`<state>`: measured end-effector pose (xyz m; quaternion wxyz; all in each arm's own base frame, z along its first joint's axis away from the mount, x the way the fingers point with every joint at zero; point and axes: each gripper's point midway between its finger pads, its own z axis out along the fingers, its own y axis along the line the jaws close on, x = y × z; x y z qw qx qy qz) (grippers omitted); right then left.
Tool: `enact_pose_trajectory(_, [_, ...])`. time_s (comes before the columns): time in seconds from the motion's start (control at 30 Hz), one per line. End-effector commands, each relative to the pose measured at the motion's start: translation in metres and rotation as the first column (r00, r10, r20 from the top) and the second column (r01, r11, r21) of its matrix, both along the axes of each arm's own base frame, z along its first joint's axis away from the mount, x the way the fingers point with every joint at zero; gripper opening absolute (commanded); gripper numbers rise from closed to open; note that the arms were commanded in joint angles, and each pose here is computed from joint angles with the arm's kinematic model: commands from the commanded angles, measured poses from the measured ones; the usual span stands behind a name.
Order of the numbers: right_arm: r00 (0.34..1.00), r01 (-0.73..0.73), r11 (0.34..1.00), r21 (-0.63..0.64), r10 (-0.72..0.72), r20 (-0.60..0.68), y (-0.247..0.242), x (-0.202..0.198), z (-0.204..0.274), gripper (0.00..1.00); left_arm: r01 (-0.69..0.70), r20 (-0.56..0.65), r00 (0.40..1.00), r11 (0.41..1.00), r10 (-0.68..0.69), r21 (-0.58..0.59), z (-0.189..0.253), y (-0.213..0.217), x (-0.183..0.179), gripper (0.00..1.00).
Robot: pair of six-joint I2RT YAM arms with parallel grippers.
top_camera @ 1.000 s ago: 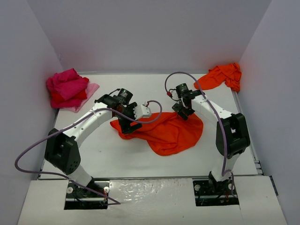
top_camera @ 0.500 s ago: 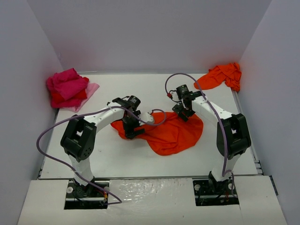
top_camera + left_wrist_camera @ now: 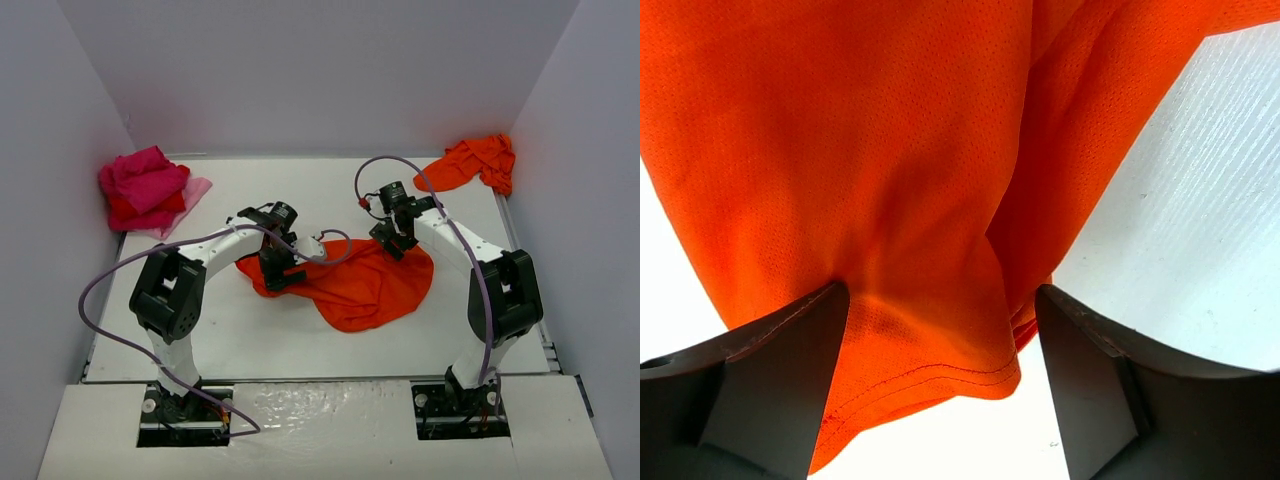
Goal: Fold and stack the t-shirts
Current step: Flatten the tshirt out
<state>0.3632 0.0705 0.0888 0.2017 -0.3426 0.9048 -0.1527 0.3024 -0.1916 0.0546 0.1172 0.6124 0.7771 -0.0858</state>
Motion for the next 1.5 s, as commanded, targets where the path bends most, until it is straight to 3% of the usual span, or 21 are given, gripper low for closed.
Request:
enact_pose_trajectory(0.0, [0.998,0.014,0.999,0.03,-0.015,0.064,0.0,0.005,0.02,0.69,-0.023,0.076,0.997,0.999,0.026,-0.049,0.035,-0.001,0.019,0.53])
enact_pose_trajectory(0.07, [0.998,0.013,0.999,0.033,-0.015,0.062,0.001,0.005,0.019,0.69,-0.034,0.079,0.996,0.998,0.038,-0.054,0.033,0.0,0.024,0.09])
enact_pose_trajectory(0.13, [0.998,0.013,1.0,0.025,-0.014,0.055,-0.001,0.004,0.017,0.69,-0.058,0.084,0.995,0.996,0.063,-0.061,0.033,0.001,0.029,0.03])
enact_pose_trajectory(0.43, [0.999,0.013,1.0,0.024,-0.014,0.046,-0.001,0.003,0.012,0.69,-0.062,0.085,0.994,0.996,0.067,-0.061,0.034,0.003,0.031,0.0])
enact_pose_trajectory(0.83, [0.999,0.012,0.999,0.047,-0.014,0.042,0.004,0.003,0.01,0.69,-0.059,0.164,0.984,0.997,0.067,-0.05,0.076,0.018,0.024,0.01])
enact_pose_trajectory(0.97, [0.999,0.011,0.999,0.052,-0.013,0.037,0.006,0.003,0.008,0.69,-0.06,0.141,0.988,0.998,0.064,-0.03,0.074,0.019,0.023,0.06])
enact_pose_trajectory(1.1, [1.0,0.009,0.999,0.042,-0.01,0.027,0.004,0.0,0.005,0.69,-0.067,0.132,0.989,0.997,0.071,-0.033,0.071,0.016,0.025,0.29])
enact_pose_trajectory(1.47, [1.0,0.008,0.999,0.039,-0.009,0.022,0.004,0.001,0.002,0.69,-0.068,0.119,0.99,0.997,0.071,-0.023,0.06,0.015,0.028,0.32])
